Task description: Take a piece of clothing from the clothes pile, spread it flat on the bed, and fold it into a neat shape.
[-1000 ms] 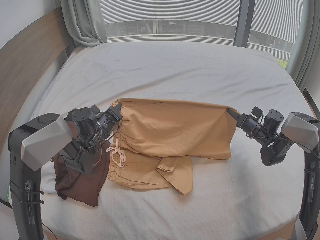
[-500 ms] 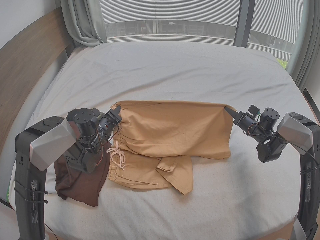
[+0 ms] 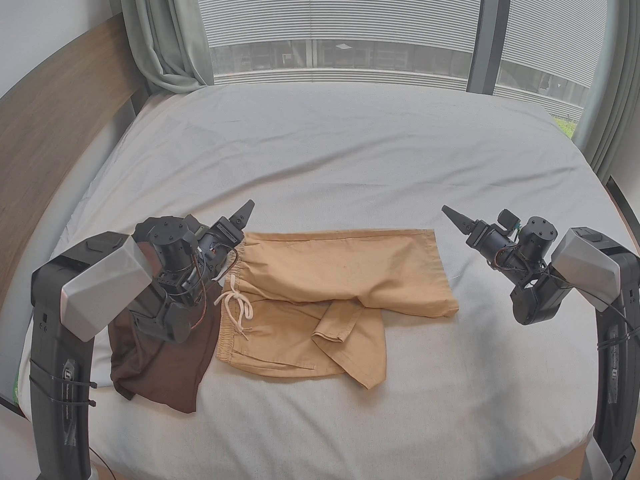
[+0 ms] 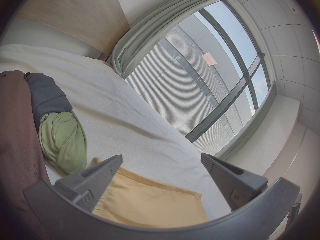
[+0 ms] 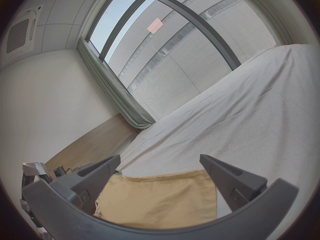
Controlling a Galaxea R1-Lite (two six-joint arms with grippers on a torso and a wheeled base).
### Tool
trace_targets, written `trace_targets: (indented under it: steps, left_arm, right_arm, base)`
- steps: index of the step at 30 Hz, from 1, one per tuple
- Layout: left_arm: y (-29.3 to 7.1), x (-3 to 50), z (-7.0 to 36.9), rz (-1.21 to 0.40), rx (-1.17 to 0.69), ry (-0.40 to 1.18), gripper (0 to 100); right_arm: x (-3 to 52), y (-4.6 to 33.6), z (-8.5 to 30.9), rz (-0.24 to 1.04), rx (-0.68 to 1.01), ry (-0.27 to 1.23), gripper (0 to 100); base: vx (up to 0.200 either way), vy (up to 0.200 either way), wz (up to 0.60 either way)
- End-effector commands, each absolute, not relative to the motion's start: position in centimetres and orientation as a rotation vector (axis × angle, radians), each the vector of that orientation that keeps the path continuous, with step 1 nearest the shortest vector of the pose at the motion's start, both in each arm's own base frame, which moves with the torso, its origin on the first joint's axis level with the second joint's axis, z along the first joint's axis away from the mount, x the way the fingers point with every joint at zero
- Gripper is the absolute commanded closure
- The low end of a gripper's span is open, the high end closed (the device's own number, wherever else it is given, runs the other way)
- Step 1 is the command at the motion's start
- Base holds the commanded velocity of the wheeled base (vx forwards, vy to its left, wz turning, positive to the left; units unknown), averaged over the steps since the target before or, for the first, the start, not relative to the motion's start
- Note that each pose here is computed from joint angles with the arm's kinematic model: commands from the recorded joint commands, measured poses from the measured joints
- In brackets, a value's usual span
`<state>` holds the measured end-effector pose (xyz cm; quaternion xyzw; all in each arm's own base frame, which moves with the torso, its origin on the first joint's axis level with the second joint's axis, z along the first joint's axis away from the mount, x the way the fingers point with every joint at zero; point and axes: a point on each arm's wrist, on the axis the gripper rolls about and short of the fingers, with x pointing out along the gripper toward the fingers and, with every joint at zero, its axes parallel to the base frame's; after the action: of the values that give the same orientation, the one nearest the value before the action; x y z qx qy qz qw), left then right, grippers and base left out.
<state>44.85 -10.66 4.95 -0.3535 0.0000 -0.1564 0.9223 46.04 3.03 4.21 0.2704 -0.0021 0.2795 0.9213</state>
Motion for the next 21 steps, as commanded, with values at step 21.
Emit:
trace_targets:
  steps: [21]
  left_arm:
    - [-8.9, 35.9, 6.1, -0.392, -0.694, 0.274, 0]
  right_arm:
    - [33.4, 12.2, 5.4, 0.787, 0.475, 0.261, 0]
  base:
    - [0.0, 0.0, 0.0]
